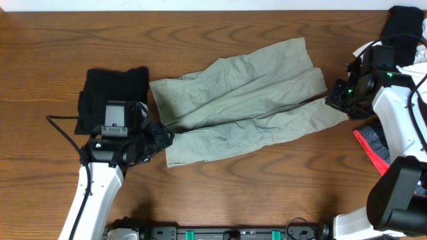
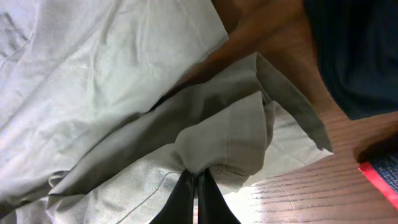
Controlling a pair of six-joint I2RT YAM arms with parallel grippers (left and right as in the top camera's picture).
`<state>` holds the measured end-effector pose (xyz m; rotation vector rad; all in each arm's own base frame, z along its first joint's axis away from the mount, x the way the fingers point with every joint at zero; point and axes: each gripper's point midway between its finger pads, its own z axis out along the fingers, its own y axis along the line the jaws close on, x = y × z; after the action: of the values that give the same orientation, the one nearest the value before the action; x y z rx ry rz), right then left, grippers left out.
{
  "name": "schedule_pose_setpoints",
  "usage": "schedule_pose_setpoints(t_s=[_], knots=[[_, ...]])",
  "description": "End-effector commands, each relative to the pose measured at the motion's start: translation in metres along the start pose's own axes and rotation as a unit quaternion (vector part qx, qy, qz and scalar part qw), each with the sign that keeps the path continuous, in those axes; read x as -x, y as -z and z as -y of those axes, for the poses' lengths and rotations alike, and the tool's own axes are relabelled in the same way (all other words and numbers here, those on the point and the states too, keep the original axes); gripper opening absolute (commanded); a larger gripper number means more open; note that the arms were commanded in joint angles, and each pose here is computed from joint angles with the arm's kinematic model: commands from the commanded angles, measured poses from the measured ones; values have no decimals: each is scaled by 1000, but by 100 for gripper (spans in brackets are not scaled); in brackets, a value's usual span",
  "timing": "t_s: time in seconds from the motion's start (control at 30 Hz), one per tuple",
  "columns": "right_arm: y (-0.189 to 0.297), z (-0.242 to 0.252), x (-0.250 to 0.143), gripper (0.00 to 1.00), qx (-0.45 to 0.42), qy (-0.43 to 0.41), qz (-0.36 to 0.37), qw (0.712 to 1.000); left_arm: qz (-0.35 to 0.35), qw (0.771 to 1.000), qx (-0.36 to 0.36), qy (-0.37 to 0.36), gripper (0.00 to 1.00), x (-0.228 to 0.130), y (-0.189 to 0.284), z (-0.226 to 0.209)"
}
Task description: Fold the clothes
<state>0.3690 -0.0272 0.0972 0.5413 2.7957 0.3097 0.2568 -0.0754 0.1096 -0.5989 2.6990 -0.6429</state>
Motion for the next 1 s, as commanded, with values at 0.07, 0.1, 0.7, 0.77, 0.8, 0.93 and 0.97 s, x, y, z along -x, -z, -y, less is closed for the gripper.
schedule_pose_setpoints(t_s=[0.07, 0.1, 0.7, 0.77, 0.8, 0.93, 0.97], knots=[[5, -8, 4, 1, 6, 16, 6, 1000, -10, 999, 45, 21, 52, 8, -17, -16], [5, -8, 4, 1, 6, 17, 6, 1000, -17, 999, 45, 22, 52, 8, -21, -17], [5, -8, 3, 1, 5, 18, 4, 1000, -77, 992, -101, 0, 6, 2, -37, 34], [5, -8, 3, 1, 5, 18, 4, 1000, -73, 992, -104, -10, 6, 3, -35, 35], [5, -8, 3, 1, 5, 20, 3, 1000, -67, 992, -108, -23, 6, 5, -33, 37], [6, -11, 1, 1, 15, 45, 0, 999, -25, 989, -129, -66, 6, 17, -11, 53], [8, -13, -1, 1, 19, 52, -1, 998, -8, 988, -133, -76, 6, 22, -2, 58]])
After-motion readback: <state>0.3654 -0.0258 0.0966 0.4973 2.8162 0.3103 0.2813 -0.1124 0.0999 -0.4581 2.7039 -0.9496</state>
